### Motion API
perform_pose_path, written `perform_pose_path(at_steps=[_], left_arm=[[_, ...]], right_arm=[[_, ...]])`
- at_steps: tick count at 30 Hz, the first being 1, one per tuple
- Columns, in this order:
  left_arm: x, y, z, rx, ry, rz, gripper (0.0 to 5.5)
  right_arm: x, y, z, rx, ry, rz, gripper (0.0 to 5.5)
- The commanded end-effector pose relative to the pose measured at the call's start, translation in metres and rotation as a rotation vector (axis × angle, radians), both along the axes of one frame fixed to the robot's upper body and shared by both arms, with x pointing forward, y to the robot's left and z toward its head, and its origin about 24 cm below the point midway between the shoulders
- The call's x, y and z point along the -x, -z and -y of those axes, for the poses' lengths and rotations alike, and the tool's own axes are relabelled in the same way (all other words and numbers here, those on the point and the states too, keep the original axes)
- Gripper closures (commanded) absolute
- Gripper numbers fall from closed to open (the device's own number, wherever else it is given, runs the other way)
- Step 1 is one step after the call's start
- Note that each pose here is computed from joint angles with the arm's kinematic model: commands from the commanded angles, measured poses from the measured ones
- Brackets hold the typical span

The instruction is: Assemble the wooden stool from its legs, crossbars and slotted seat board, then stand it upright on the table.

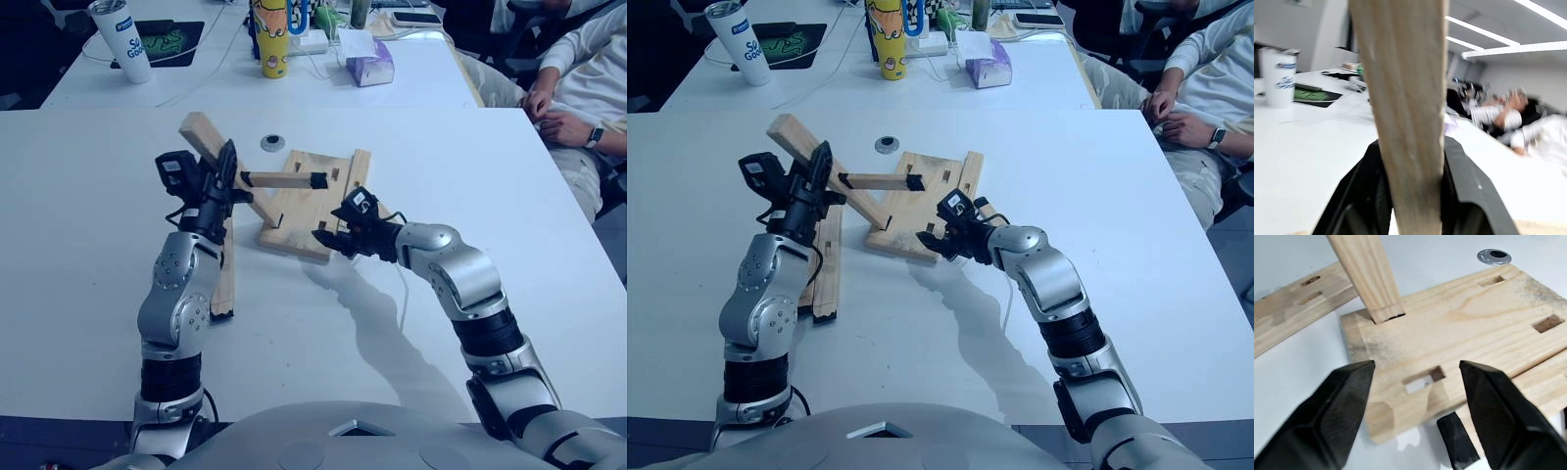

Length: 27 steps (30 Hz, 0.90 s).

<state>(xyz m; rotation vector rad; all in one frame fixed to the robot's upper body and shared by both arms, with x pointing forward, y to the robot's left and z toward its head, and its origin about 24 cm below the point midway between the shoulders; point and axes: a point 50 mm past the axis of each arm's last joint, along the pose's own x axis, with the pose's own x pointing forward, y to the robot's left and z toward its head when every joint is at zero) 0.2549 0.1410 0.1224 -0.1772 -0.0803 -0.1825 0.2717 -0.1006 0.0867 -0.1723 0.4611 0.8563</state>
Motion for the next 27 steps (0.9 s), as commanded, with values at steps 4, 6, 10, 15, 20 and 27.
perform_pose_path(at_steps=[4,6,10,15,20,27], left_arm=[[0.007,0.032,-0.003,-0.116,-0.017,-0.198,4.48],[0.006,0.035,-0.007,-0.111,-0.033,-0.199,4.48],[0.006,0.030,-0.009,-0.077,-0.045,-0.135,4.48],[0.004,0.009,-0.008,-0.066,-0.034,-0.026,3.75],[0.001,-0.017,-0.007,-0.008,-0.032,0.090,3.04],[0.002,-0.040,-0.009,0.010,-0.039,0.195,2.42]], right_arm=[[-0.004,-0.001,0.007,0.003,0.034,0.016,2.30],[-0.005,0.000,0.009,0.006,0.040,0.016,2.30],[-0.005,0.002,0.012,0.013,0.044,0.018,2.30],[-0.005,0.001,0.012,0.013,0.041,0.021,2.30],[-0.006,0.001,0.011,0.008,0.040,0.022,2.30],[-0.005,0.001,0.011,0.004,0.041,0.020,2.30]])
